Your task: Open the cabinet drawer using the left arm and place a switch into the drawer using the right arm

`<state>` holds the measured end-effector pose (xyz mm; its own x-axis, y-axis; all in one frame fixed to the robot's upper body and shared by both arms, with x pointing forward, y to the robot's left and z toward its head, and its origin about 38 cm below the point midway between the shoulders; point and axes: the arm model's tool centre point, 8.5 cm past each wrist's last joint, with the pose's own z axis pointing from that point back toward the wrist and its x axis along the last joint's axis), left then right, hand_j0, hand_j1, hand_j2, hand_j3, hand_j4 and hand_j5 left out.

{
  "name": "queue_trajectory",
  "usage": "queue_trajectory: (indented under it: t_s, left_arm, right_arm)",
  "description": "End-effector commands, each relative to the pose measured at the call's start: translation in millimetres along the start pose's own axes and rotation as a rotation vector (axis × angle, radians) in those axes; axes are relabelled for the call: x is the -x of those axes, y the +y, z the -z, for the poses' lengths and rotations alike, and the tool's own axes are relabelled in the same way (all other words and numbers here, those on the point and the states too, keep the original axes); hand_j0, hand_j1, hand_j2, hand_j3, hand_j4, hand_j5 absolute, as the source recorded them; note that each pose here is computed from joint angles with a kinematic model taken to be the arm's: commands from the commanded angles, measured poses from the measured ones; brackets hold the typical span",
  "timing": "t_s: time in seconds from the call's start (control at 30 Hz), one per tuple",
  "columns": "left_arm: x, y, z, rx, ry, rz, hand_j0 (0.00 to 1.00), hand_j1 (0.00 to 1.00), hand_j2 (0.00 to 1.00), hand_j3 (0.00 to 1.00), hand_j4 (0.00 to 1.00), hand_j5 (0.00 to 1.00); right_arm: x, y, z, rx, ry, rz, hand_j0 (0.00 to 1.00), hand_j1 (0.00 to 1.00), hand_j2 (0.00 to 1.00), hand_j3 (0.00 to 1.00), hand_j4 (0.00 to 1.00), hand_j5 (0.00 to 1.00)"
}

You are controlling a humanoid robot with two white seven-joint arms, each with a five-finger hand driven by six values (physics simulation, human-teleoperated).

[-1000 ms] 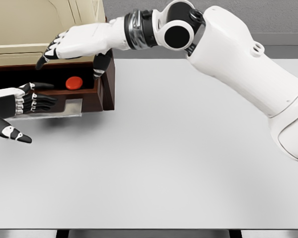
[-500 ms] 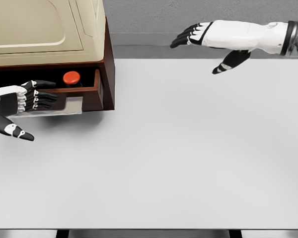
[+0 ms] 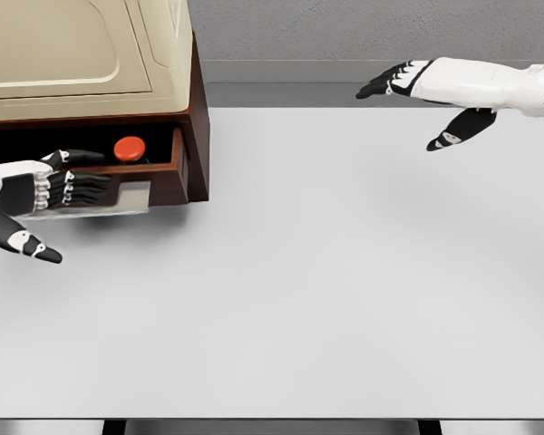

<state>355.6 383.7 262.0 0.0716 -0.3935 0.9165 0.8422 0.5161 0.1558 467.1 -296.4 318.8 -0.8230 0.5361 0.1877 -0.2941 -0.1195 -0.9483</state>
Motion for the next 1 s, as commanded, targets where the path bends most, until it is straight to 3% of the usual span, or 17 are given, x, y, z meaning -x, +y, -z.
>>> queue_trajectory:
  t_s: [0.0, 0.33, 0.6, 0.7, 0.77, 0.97]
  left_arm:
    - [-12, -12.5, 14, 0.025, -0.159, -0.215, 1.0, 1.0, 1.0, 1.0, 1.0, 1.0]
    - [-67, 6.5, 6, 0.005, -0.282, -0.155, 1.0, 1.0, 1.0, 1.0, 1.0, 1.0]
    - [-67, 6.1, 7, 0.01, -0.291, -0.17, 1.0, 1.0, 1.0, 1.0, 1.0, 1.0]
    - [-64, 4.6, 10, 0.017, -0.281, -0.186, 1.0, 1.0, 1.0, 1.0, 1.0, 1.0]
    - [-55, 2.6, 11, 0.025, -0.233, -0.221, 1.0, 1.0, 1.0, 1.0, 1.0, 1.0]
    - [-48, -1.7, 18, 0.041, -0.233, -0.246, 1.0, 1.0, 1.0, 1.0, 1.0, 1.0]
  right_arm:
    - [0.9, 0.8, 0, 0.001, 0.002, 0.008, 1.0, 1.0, 1.0, 1.0, 1.0, 1.0]
    - [17.6, 5.9, -7, 0.001, 0.054, 0.038, 1.0, 1.0, 1.0, 1.0, 1.0, 1.0]
    - [17.9, 10.0, -7, -0.005, 0.053, 0.045, 1.0, 1.0, 1.0, 1.0, 1.0, 1.0]
    - [21.3, 13.1, -10, -0.009, 0.065, 0.054, 1.0, 1.0, 1.0, 1.0, 1.0, 1.0]
    - [27.0, 19.6, -13, -0.014, 0.083, 0.073, 1.0, 1.0, 1.0, 1.0, 1.0, 1.0]
    - [31.7, 30.5, -17, -0.027, 0.098, 0.095, 1.0, 1.0, 1.0, 1.0, 1.0, 1.0]
